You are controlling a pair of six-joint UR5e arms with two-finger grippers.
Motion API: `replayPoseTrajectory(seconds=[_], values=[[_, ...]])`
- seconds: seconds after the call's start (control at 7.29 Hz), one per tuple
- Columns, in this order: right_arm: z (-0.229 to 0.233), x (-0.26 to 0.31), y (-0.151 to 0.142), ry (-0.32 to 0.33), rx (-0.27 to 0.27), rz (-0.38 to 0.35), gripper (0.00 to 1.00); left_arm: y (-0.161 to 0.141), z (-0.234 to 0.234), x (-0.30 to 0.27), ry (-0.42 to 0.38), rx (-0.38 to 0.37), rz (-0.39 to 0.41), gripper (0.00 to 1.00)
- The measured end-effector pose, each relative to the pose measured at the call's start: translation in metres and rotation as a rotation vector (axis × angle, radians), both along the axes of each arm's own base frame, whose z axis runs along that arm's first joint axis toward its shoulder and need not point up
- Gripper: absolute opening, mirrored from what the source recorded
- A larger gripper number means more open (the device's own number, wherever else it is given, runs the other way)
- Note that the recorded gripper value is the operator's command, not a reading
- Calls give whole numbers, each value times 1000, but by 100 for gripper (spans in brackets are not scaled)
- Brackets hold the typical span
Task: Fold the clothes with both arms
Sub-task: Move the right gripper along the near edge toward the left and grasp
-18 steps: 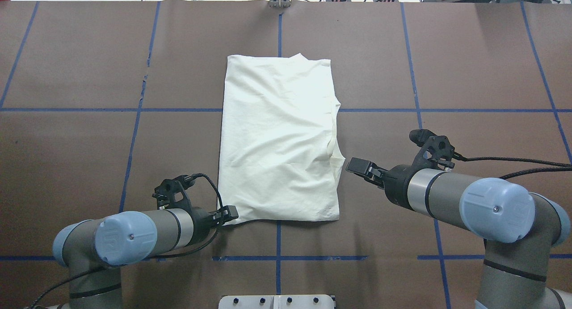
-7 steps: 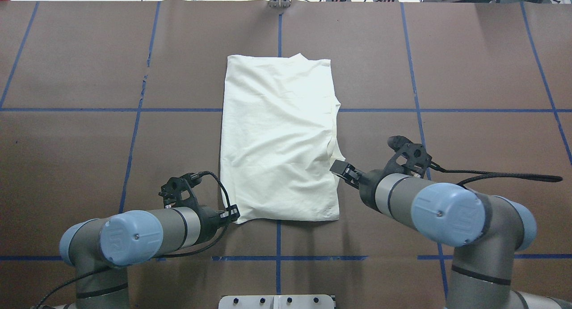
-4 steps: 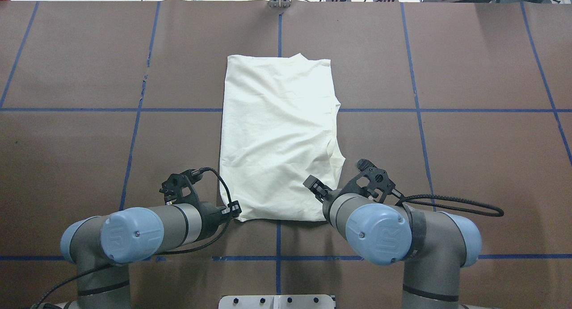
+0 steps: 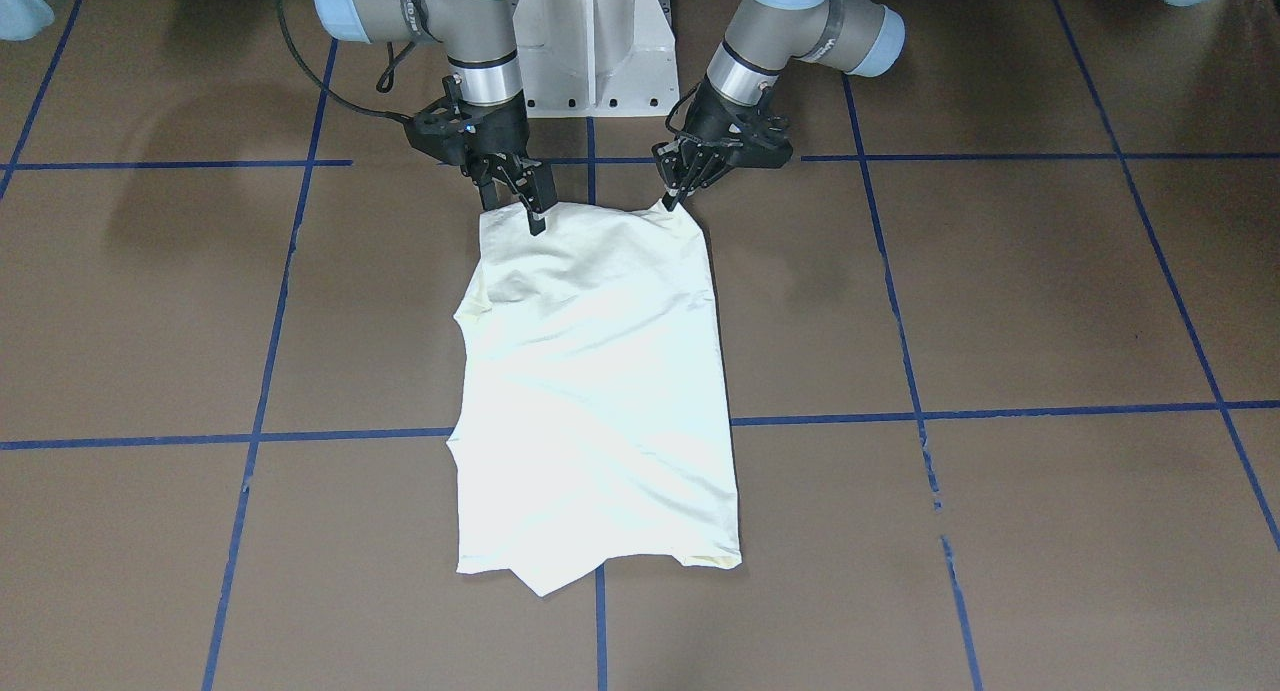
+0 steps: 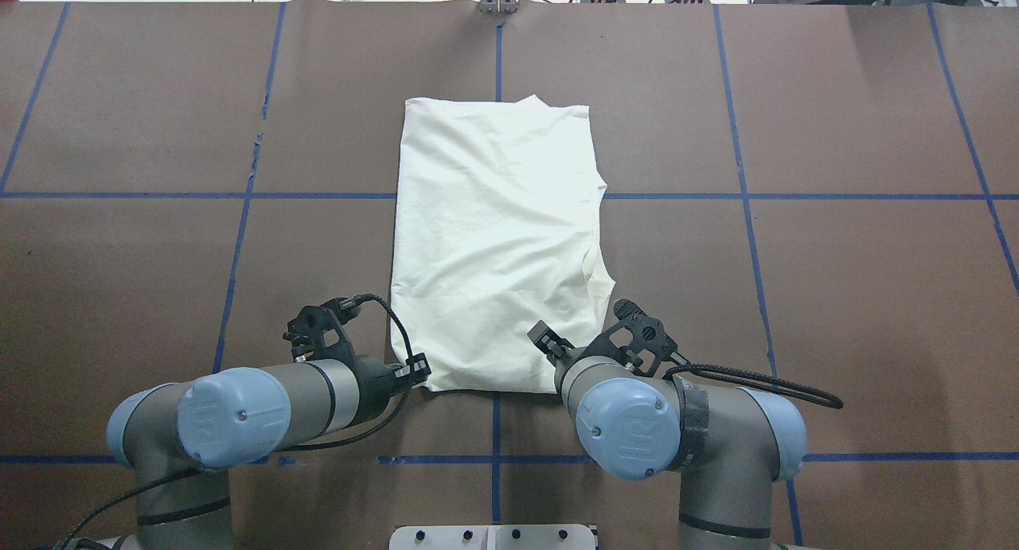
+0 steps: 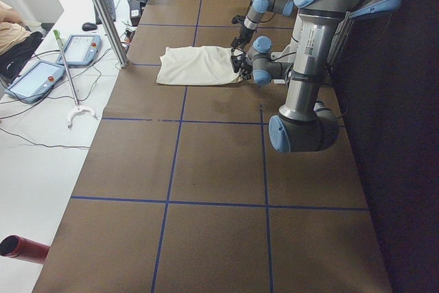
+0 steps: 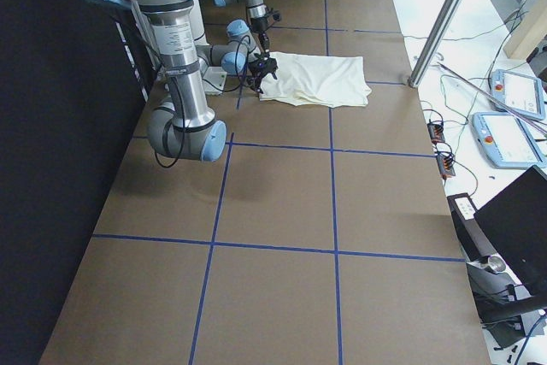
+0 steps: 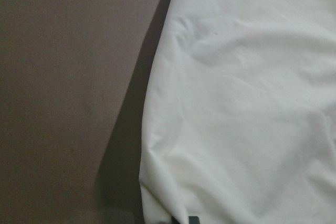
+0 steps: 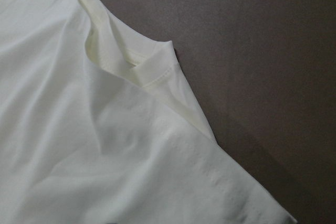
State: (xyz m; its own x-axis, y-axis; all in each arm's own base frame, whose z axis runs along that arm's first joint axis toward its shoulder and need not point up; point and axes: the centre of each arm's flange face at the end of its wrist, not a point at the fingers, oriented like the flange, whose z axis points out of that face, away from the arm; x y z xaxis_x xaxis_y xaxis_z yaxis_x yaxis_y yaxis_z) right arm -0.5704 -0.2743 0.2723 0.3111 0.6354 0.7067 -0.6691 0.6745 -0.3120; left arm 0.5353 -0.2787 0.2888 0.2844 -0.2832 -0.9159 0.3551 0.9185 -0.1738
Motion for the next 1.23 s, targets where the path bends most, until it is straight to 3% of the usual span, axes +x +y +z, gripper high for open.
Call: replayPoseTrajectory(seconds=[0.82, 0.96, 1.1, 1.23], values=[[2, -19, 4, 22, 25, 22, 86, -6, -6, -8, 9, 17, -7, 0], [2, -22, 3, 26, 28, 26, 68, -6, -6, -8, 10, 18, -7, 0], [-1, -23, 1, 23, 30, 30, 21, -6, -7, -8, 10, 18, -7, 0], [-5, -23, -1, 12, 22, 44, 0, -6, -7, -8, 9, 19, -6, 0]])
